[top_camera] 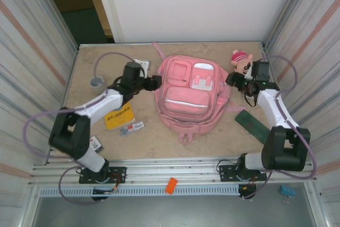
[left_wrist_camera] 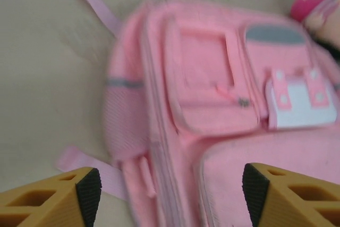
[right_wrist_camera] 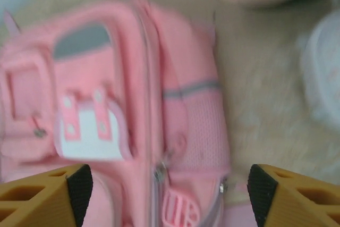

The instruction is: Pack books, pencil case, and school supplies into a backpack

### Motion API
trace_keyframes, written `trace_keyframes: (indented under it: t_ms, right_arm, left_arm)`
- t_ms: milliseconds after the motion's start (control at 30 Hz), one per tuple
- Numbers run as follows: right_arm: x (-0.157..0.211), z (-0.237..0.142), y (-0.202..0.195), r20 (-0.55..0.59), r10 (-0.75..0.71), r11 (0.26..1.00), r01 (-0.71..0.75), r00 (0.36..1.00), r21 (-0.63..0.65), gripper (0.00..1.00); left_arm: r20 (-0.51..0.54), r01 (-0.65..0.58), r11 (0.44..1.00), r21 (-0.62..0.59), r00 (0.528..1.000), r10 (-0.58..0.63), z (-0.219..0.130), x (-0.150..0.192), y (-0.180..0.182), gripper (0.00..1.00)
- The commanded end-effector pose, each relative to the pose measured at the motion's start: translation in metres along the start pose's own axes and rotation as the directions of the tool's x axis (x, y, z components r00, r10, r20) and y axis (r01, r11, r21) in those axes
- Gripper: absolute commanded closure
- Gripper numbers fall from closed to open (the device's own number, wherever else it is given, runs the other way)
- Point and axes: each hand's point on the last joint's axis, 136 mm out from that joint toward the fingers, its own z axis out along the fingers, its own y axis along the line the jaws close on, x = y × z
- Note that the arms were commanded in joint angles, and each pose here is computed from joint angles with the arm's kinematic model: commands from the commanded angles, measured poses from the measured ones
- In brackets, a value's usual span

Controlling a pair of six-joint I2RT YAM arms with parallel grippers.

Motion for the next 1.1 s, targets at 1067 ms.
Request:
trace_keyframes:
  t_ms: [1067]
  right_arm:
    - [0.128,0.082,0.14,-0.293,-0.007,0.963,-0.073,0.956,-0.26,0.49]
  left_arm:
    - [-0.181,0.296,0.936,-0.189,0.927,-0.33,-0.023,0.114,0.049,0.52]
